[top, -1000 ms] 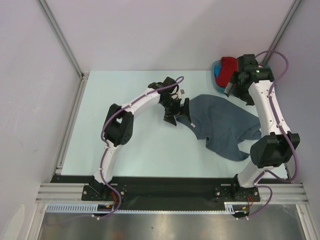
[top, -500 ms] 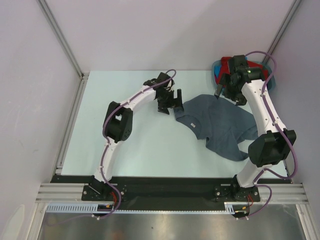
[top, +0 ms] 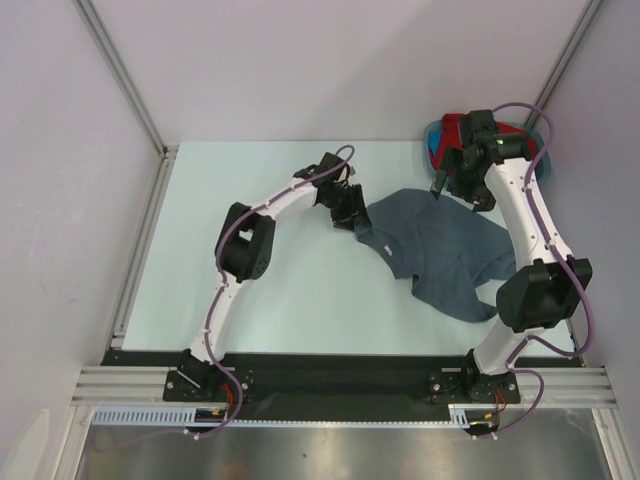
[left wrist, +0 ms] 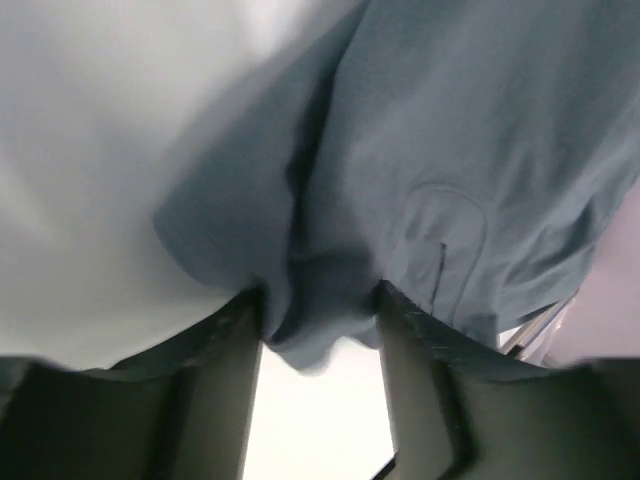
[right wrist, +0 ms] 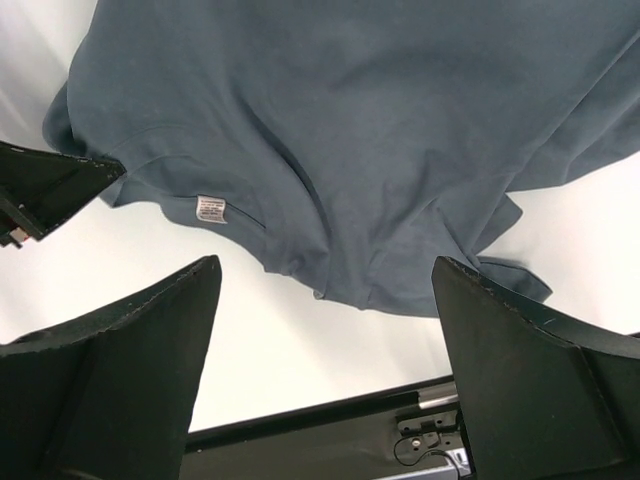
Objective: Fold and stack the t-shirts
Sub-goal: Flatten the tshirt out
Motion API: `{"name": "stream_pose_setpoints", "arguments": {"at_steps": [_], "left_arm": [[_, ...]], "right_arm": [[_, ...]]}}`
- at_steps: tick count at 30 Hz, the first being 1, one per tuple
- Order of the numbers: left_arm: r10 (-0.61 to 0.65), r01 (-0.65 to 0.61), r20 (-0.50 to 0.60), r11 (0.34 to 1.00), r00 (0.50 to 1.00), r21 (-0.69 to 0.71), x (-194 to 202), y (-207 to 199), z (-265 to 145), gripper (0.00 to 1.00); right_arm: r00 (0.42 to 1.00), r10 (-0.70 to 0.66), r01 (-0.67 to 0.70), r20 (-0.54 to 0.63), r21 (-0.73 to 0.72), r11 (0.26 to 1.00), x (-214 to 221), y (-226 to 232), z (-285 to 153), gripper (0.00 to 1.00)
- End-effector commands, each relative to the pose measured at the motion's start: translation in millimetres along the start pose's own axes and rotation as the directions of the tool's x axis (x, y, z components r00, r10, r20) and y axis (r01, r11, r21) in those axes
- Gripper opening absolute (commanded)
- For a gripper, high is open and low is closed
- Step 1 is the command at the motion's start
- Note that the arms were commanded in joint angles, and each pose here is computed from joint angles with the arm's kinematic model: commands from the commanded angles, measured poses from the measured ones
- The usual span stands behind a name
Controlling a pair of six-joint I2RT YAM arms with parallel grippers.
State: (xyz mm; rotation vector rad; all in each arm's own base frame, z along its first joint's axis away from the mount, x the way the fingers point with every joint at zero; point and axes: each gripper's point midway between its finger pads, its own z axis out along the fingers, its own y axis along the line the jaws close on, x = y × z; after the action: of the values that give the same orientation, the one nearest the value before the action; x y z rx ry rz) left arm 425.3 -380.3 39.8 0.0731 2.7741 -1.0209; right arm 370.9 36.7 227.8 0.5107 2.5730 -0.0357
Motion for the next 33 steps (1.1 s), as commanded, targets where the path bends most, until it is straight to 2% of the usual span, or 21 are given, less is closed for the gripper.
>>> {"name": "stream_pose_setpoints", "arguments": {"at_steps": [1, 3, 4, 6, 7, 9, 13, 17, 22, 29, 33], "left_arm": [[-0.004, 0.004, 0.004, 0.998, 1.000, 0.064, -5, -15, 4, 0.50], [-0.008, 0.008, -0.003, 0.997, 1.000, 0.070, -4, -15, 5, 0.38], [-0.007, 0.007, -0.006, 0.998, 1.000, 0.069, -4, -15, 4, 0.24], [0.000, 0.001, -0.016, 0.998, 1.000, 0.066, -4, -16, -1, 0.11], [0.021, -0.020, -0.022, 0.999, 1.000, 0.050, -3, -15, -7, 0.00], [0.050, -0.050, 0.008, 0.999, 0.999, -0.007, -11, -8, -21, 0.00], [0.140, -0.134, 0.055, 0.985, 0.989, -0.106, -21, 1, -85, 0.00], [0.145, -0.131, 0.077, 0.977, 0.986, -0.166, -31, 32, -145, 0.00], [0.147, -0.133, 0.052, 0.969, 0.988, -0.208, -31, 65, -205, 0.00], [0.073, -0.040, 0.124, 0.967, 0.990, -0.251, -36, 104, -255, 0.01], [0.016, 0.017, 0.140, 0.972, 0.990, -0.232, -31, 118, -267, 0.02]], "right_arm": [[1.000, -0.006, 0.006, 0.019, -0.015, 1.000, -8, 0, -8, 0.92], [1.000, 0.000, 0.000, 0.014, -0.008, 1.000, -8, -3, -8, 0.92], [1.000, 0.001, -0.001, 0.015, -0.006, 1.000, -8, -4, -7, 0.92], [1.000, 0.003, -0.003, 0.012, -0.003, 1.000, -7, -5, -6, 0.92], [1.000, 0.005, -0.005, 0.015, -0.002, 1.000, -7, -6, -6, 0.92], [1.000, 0.008, -0.008, 0.016, 0.000, 1.000, -8, -8, -5, 0.92], [1.000, 0.008, -0.008, 0.007, 0.007, 1.000, -6, -10, 0, 0.92], [1.000, 0.000, 0.000, -0.009, 0.016, 1.000, -3, -11, 7, 0.91], [0.998, -0.011, 0.013, -0.055, 0.039, 0.999, 4, -12, 23, 0.91], [0.992, -0.042, 0.058, -0.120, 0.136, 0.989, 12, -22, 55, 0.90], [0.981, -0.061, 0.079, -0.184, 0.092, 0.993, 22, -8, 84, 0.88]]}}
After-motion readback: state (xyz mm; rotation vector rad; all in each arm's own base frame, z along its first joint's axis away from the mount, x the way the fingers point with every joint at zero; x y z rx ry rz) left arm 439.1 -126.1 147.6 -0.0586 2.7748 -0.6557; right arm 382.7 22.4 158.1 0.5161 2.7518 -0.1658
